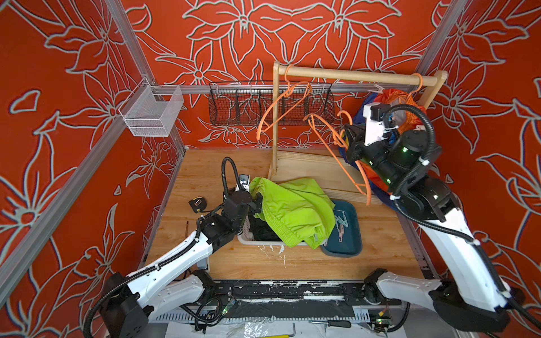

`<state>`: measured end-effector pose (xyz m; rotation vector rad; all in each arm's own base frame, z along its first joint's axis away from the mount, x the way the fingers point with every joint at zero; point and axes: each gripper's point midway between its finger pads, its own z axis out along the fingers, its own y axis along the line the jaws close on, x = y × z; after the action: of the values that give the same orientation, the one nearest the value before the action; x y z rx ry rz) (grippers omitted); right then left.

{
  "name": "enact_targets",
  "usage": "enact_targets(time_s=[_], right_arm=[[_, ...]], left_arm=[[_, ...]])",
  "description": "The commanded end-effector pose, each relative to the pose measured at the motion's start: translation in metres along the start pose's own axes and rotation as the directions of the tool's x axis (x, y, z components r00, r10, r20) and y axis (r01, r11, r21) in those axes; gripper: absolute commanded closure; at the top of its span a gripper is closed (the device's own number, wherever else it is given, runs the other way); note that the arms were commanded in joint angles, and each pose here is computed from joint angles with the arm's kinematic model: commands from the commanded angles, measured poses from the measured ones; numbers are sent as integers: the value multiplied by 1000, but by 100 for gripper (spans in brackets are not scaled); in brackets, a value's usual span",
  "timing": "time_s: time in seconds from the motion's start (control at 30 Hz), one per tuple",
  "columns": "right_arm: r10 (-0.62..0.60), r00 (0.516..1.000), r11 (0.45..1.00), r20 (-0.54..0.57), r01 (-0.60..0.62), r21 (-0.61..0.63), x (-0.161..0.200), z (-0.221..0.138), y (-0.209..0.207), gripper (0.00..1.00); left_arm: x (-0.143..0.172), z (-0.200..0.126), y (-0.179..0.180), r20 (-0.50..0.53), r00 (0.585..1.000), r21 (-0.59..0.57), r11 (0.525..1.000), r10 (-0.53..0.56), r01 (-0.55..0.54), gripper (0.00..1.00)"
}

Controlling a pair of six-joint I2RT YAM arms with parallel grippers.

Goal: Remove the clothespins securing shorts to the hanger
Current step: Remove the shorts from the hanger, then place the hanger on the clothesline.

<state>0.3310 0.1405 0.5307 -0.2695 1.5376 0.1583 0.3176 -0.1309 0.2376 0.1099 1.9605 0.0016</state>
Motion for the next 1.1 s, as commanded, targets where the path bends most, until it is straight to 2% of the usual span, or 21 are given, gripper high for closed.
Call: enact_targets(time_s=[0.0,0.23,0.27,0.43,0.73,1.07], right_arm=[[-58,996,991,74,48,128,-29,12,-27,100],[-74,989,979,128,47,197,-58,39,-49,100],[-75,988,979,132,47,200,-59,43,-51,100],[-60,988,980,143,31,196,-61,67,-58,100],[10,988,989,156,-33,145,-60,117,-69,100],[48,982,994,180,-65,91,-70,155,-64,100]], left_arm=[[-2,0,-1,7,999,13,999,-50,49,3],[10,-1,1,1,998,10,998,-58,58,3],[4,-7,4,27,997,19,997,-72,72,3],[5,-8,6,31,997,15,998,-65,64,3],[7,-9,8,38,997,12,998,-65,64,3],[14,-8,10,37,997,1,998,-68,68,3]])
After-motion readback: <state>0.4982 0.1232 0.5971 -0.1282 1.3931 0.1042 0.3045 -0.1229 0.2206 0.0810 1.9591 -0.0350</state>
